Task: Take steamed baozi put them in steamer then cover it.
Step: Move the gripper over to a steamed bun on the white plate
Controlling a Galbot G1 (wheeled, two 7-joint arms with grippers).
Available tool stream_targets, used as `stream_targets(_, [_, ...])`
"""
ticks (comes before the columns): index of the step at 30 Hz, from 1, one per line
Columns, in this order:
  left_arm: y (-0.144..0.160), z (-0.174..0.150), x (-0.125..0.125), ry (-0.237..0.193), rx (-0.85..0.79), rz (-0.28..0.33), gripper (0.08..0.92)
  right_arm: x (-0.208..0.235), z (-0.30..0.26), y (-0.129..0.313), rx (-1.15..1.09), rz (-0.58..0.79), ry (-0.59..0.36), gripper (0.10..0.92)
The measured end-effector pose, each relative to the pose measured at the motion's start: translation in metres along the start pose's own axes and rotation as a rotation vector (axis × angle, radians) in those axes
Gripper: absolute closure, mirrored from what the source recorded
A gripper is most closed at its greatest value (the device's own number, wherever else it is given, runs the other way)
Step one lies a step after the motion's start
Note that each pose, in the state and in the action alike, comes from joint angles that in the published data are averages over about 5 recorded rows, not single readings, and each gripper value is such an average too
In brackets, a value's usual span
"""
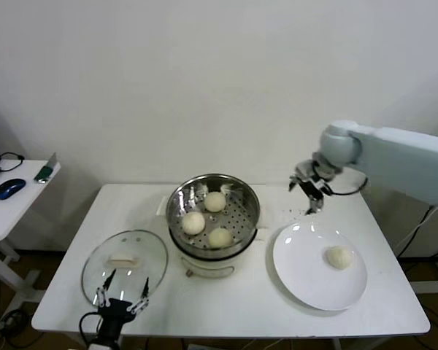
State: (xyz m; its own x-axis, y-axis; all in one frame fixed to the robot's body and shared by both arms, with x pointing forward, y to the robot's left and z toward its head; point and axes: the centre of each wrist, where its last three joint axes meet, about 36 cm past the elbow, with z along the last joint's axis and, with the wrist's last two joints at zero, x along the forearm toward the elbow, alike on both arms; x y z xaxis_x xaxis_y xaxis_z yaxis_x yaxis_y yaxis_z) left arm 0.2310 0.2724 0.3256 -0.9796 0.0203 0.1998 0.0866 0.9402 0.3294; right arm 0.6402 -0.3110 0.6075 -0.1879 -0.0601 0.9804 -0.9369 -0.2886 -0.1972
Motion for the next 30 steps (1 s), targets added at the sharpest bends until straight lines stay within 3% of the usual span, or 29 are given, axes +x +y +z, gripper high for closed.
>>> stream_targets(14, [0.006, 0.007, 0.013, 0.029, -0.009, -0.008, 0.177, -0.088, 0.069, 0.077, -0.201, -0.125, 0.047, 0.200])
stream_targets(30, [0.008, 0.012, 0.018, 0.044, -0.020, -0.014, 0.177, -0.126, 0.083, 0.084, -0.255, -0.137, 0.060, 0.200])
